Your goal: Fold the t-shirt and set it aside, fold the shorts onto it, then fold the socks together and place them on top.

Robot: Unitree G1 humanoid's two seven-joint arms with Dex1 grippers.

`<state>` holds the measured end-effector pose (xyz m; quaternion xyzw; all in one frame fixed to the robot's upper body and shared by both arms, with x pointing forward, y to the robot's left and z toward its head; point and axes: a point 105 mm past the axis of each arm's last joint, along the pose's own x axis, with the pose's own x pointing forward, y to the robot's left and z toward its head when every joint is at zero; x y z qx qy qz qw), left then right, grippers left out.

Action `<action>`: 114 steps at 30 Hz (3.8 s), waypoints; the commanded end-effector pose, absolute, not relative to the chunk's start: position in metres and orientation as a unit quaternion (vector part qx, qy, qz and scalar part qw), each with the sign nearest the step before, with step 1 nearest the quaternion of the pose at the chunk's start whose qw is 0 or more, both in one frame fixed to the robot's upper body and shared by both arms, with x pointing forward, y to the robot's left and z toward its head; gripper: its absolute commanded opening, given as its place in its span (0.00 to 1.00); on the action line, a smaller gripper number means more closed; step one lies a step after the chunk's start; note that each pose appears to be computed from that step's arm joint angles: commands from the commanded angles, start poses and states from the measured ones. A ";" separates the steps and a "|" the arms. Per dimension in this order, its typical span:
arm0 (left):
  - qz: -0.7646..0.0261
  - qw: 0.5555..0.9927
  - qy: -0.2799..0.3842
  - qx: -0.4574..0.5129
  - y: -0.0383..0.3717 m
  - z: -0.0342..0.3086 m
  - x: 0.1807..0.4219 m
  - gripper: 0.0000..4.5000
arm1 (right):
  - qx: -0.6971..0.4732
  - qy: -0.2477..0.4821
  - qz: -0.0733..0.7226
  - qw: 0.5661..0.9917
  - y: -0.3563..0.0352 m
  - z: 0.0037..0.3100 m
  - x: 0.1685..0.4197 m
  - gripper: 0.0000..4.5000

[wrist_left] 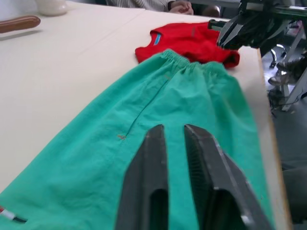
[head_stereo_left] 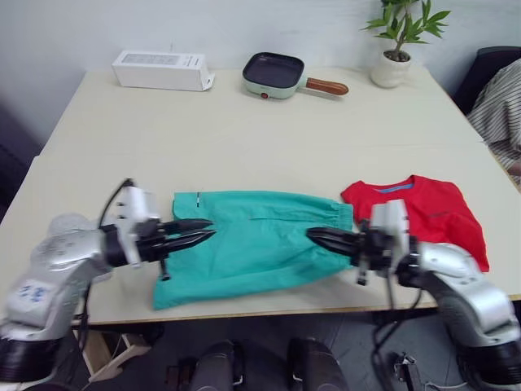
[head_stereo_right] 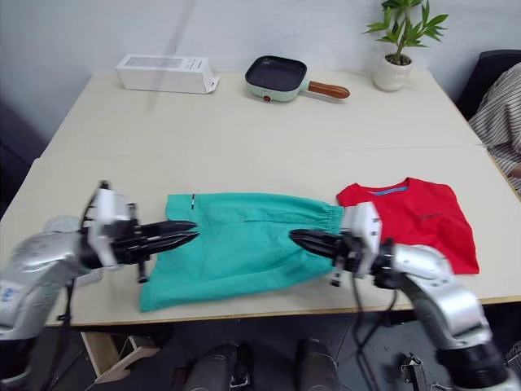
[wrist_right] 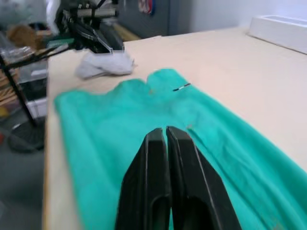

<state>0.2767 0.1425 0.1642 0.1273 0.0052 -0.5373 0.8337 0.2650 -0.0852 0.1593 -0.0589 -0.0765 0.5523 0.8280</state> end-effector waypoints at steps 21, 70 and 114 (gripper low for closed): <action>-0.384 0.900 0.070 0.193 0.145 0.063 0.320 0.01 | -0.026 -0.083 0.216 0.973 -0.176 0.107 0.349 0.00; -0.568 0.809 0.019 0.148 0.063 0.068 0.322 0.00 | 0.395 0.249 0.148 0.872 -0.184 0.074 0.220 0.99; -0.498 0.857 0.020 0.131 0.074 0.101 0.340 0.00 | -0.028 -0.109 0.266 0.957 -0.095 0.187 0.281 0.00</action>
